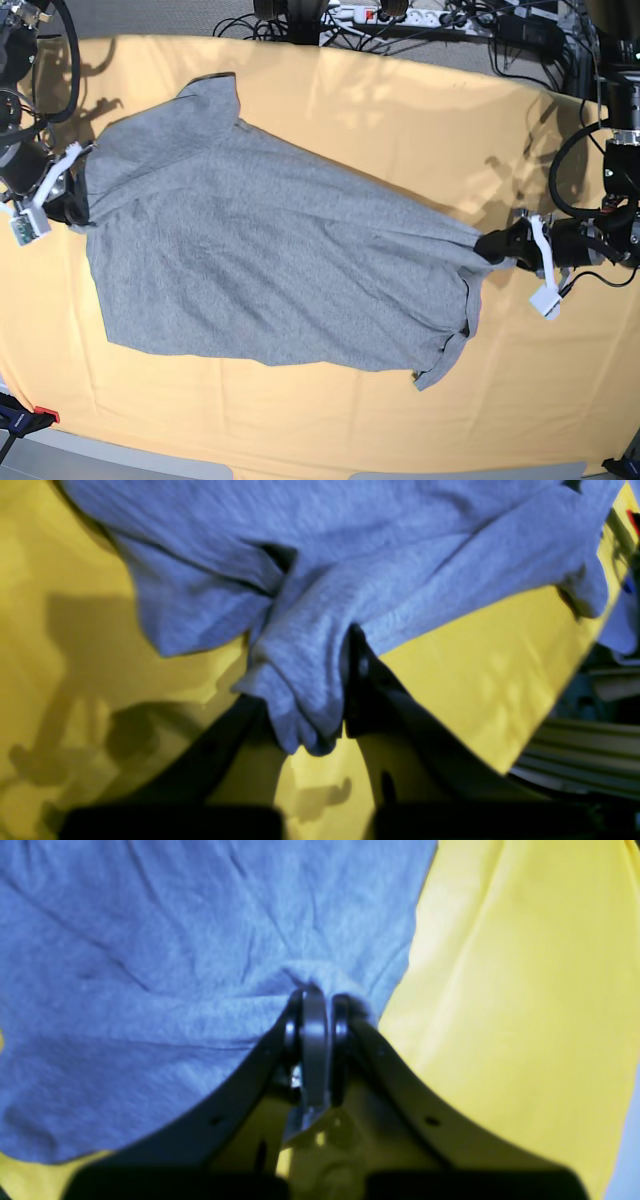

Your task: Layout the t-shirt on the table in an organized manner, then fold the t-shirt properly

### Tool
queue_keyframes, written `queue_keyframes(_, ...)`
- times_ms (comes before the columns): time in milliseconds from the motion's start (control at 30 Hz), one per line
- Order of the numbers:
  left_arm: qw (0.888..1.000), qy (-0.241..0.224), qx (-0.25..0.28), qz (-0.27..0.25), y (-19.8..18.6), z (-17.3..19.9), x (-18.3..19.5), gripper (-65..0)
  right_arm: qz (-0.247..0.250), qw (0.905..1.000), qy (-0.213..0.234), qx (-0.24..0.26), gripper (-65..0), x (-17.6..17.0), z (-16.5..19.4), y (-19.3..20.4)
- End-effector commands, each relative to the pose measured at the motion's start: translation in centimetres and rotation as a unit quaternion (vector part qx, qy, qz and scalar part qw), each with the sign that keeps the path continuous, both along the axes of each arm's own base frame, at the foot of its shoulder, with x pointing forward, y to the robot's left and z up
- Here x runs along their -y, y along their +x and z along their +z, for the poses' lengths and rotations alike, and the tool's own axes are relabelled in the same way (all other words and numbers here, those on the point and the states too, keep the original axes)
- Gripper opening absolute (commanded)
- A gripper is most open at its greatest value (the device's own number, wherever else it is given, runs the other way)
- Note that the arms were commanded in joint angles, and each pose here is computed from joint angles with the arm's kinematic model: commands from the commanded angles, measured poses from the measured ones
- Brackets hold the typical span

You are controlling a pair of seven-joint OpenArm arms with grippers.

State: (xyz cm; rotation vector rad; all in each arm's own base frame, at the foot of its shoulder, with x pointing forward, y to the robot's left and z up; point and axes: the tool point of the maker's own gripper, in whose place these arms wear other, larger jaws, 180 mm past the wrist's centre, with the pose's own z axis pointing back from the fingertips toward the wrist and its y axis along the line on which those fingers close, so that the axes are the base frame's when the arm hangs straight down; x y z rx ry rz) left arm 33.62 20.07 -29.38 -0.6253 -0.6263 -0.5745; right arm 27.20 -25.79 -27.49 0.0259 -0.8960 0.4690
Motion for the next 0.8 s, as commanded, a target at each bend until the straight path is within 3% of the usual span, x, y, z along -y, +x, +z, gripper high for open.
queue_keyframes(0,0.999,0.001,0.039,0.007,1.4,2.2,-0.6,-65.0,0.011,0.9995,-0.007,0.029,-65.0,-0.1,1.5,0.9)
queue_keyframes(200,0.997,0.042,0.038,0.053,2.6,1.5,-2.3,-65.0,0.009,0.9978,-0.029,0.058,-65.0,0.1,2.6,2.5)
queue_keyframes(333,0.992,0.072,0.04,0.092,3.5,1.0,-3.7,-65.0,-0.008,0.9968,-0.017,0.078,-65.0,0.8,3.4,3.9)
queue_keyframes(600,0.992,0.069,0.04,0.098,3.6,1.1,-3.7,-65.0,-0.057,0.9971,0.032,0.039,-65.0,3.8,0.3,5.8)
queue_keyframes(633,0.992,0.069,0.04,0.098,3.6,1.1,-3.8,-65.0,-0.062,0.9968,0.038,0.034,-63.2,4.1,0.0,6.0)
queue_keyframes(767,0.992,0.069,0.04,0.098,3.6,1.1,-3.8,-65.0,-0.101,0.9931,0.051,0.033,-25.9,5.4,0.0,6.8)
